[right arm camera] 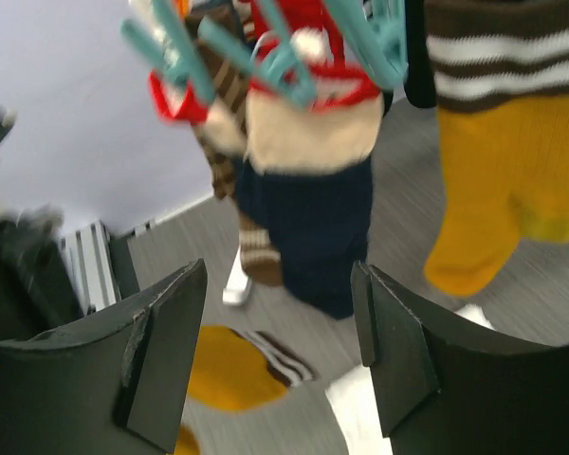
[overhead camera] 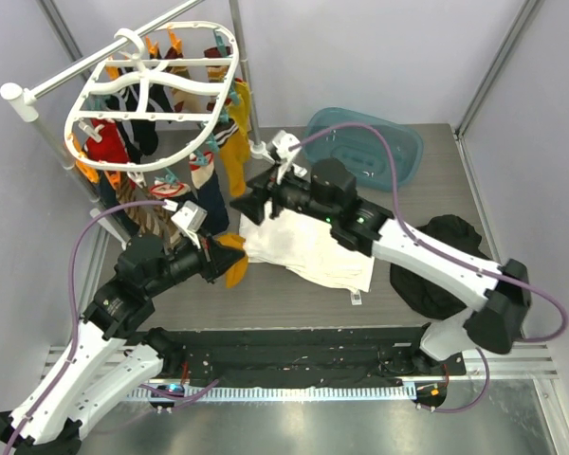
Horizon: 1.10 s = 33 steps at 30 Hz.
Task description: Remove the socks clipped to the hanger
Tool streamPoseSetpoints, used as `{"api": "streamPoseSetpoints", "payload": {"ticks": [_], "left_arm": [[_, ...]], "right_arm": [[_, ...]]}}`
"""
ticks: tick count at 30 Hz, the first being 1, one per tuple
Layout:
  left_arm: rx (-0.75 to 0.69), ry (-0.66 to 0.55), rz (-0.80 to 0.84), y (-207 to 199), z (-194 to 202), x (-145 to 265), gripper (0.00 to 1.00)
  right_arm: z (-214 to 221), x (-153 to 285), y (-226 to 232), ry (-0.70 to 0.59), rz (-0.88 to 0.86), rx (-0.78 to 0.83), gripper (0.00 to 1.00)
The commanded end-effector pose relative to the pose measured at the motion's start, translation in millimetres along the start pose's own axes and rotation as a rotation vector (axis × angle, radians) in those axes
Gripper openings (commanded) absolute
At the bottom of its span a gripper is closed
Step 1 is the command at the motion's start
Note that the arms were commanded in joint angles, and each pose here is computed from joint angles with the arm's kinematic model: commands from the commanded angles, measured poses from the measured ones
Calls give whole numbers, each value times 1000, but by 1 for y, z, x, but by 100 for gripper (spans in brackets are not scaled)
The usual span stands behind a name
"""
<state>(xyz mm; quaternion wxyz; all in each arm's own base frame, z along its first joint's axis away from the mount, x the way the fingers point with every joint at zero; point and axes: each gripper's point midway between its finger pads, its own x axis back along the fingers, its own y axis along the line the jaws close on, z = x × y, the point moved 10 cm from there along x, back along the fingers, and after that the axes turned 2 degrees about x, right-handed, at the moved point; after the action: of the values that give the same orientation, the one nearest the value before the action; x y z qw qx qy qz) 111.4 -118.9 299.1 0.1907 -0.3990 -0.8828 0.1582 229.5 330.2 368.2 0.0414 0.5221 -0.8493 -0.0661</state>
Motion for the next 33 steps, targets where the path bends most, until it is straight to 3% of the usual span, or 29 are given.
{"api": "streamPoseSetpoints", "payload": {"ticks": [1,8,16,28,31,33], "left_arm": [[-38,-33,64,-5,-3,4,0],[-59,-59,176,-15,-5,10,0],[-78,-73,308,-25,-5,14,0],[-73,-64,349,-28,-6,12,0],[-75,-69,348,-29,-7,12,0],[-66,-66,332,-27,-8,10,2]], "right_arm": [[-3,45,15,-47,-137,141,71],[34,78,32,-29,-398,182,79],[66,80,32,10,-454,201,80],[80,65,32,-71,-515,259,83],[78,59,33,-70,-521,252,79],[75,58,34,-84,-525,240,52]]}}
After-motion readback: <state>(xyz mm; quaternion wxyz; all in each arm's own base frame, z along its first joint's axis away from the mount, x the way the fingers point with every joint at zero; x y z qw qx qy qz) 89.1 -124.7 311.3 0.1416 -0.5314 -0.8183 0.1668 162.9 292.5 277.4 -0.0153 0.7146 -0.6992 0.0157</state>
